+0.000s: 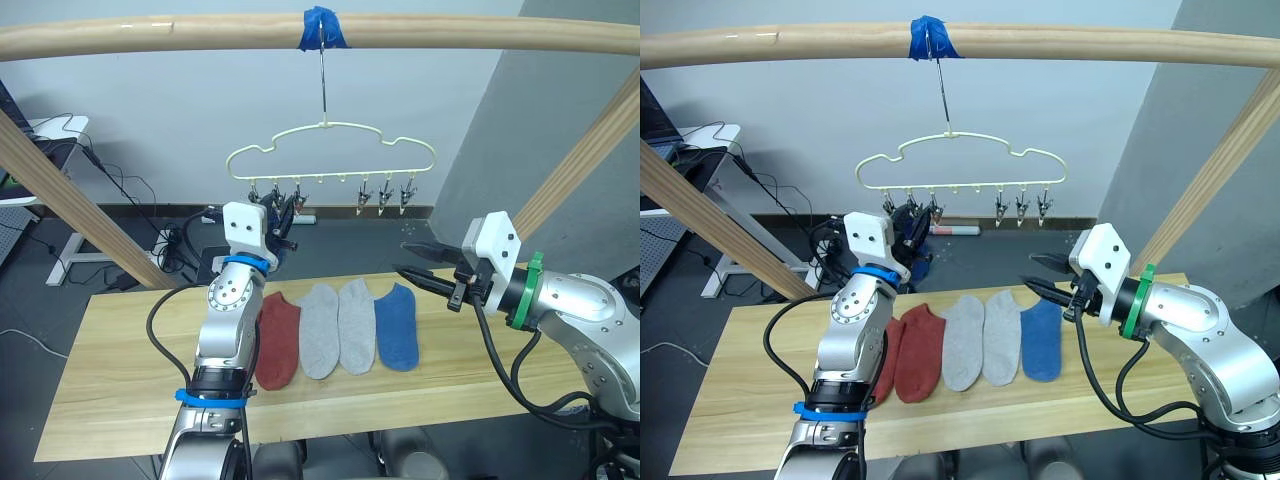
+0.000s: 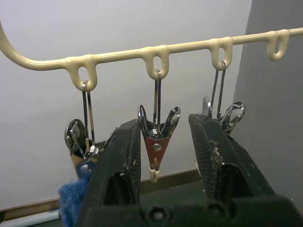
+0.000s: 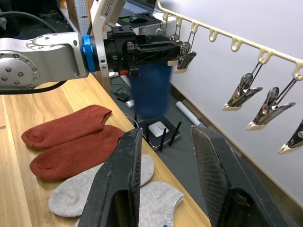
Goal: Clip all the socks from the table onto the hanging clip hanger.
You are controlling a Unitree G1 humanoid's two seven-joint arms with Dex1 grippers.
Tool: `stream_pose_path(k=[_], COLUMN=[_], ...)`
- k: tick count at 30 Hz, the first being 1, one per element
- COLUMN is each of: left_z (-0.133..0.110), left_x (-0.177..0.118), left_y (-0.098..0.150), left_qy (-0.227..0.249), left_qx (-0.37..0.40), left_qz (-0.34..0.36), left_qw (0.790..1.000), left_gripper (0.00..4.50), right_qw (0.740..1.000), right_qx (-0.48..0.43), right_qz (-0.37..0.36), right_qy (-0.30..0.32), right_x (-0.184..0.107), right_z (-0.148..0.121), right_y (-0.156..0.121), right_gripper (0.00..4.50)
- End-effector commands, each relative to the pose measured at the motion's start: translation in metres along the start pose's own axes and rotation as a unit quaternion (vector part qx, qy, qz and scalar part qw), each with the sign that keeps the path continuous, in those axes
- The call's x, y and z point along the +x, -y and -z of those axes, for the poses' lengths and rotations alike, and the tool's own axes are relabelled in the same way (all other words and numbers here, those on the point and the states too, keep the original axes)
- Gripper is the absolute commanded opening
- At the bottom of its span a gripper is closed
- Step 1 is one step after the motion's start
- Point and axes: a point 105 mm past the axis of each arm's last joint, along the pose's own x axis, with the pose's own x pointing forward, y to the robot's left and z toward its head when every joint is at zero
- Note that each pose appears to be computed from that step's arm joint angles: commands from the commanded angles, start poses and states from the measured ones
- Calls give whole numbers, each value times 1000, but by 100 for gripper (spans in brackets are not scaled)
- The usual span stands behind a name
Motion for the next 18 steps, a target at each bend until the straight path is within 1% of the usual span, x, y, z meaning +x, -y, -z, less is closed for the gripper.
stream_pose_path(k=[1, 7, 9, 12, 14, 16, 18], left_z=[-17, -16, -16, -17, -18, -18, -17], left_x=[5, 6, 6, 8, 8, 8, 8], left_y=[1, 0, 1, 2, 1, 1, 0], left_qy=[33, 32, 33, 35, 36, 36, 36], left_qx=[7, 9, 9, 8, 9, 10, 12], left_qz=[0, 1, 2, 5, 5, 5, 4], left_qw=[999, 999, 999, 999, 999, 999, 999], left_gripper=[177, 177, 140, 64, 29, 5, 1], right_qw=[1000, 1000, 1000, 1000, 1000, 1000, 1000], right_qx=[-16, -14, -14, -13, -12, -11, -10], right_qz=[1, 1, 1, 0, 0, -1, -3], right_qy=[17, 18, 18, 18, 18, 17, 15], right_x=[-4, -5, -5, -5, -5, -5, -5], right_z=[-12, -13, -13, -13, -13, -13, -12], right_y=[0, 0, 0, 1, 0, 0, -1], right_gripper=[171, 171, 171, 171, 171, 171, 171])
